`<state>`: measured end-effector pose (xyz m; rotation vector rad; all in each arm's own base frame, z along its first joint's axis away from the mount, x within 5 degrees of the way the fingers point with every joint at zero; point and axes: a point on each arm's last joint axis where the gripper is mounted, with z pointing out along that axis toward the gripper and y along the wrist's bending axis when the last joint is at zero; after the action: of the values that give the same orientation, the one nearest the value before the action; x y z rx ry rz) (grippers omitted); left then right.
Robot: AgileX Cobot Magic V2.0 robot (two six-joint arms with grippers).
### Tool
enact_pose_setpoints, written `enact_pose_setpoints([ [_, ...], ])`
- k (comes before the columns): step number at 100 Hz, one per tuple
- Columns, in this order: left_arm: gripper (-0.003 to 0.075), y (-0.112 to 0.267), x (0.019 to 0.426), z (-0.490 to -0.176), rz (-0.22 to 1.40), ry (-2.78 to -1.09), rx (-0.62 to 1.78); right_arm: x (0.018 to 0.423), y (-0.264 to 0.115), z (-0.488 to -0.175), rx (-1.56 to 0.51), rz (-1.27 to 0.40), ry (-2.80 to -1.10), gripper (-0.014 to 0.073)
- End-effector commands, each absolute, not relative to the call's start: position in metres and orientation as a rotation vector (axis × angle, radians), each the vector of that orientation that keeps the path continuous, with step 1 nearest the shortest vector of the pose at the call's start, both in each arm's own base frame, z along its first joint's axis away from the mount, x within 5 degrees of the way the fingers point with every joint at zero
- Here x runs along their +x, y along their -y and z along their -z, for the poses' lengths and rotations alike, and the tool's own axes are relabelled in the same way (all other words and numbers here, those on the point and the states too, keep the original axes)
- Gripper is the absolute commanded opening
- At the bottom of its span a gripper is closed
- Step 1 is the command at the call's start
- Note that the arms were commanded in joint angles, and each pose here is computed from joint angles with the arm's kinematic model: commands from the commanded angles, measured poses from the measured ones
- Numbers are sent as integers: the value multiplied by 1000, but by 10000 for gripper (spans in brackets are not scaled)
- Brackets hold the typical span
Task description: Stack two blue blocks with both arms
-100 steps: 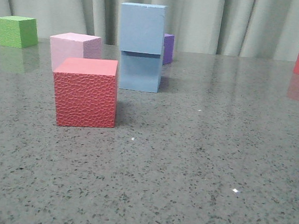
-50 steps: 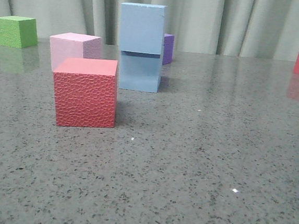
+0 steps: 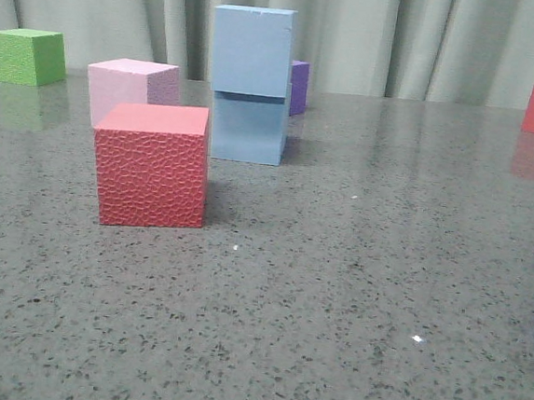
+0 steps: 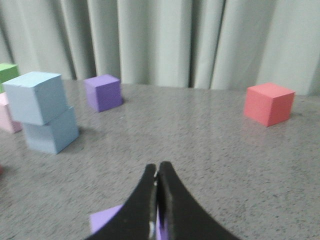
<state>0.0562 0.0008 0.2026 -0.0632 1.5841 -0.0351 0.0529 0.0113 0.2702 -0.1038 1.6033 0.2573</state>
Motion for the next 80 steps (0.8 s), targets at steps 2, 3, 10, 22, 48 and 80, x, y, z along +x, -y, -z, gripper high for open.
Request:
enact_pose_setpoints([
  [2, -19, -1, 54, -203, 44, -1501, -75, 57, -10, -275, -54, -235, -1442, -69],
  [3, -19, -1, 54, -203, 44, -1501, -75, 58, -10, -272, -46, -229, -1438, -69],
  [10, -19, -1, 54, -203, 44, -1501, -75, 61, -8, -261, -14, -198, -1428, -69],
  [22, -19, -1, 54, -203, 44, -1501, -75, 63, -6, -244, 16, -161, -1448, -69],
  [48, -19, -1, 54, -203, 44, -1501, -75, 59, -3, -212, 43, -132, -1463, -69],
  [80, -19, -1, 54, -203, 44, -1501, -75, 55, -3, -206, 47, -128, -1473, -69],
])
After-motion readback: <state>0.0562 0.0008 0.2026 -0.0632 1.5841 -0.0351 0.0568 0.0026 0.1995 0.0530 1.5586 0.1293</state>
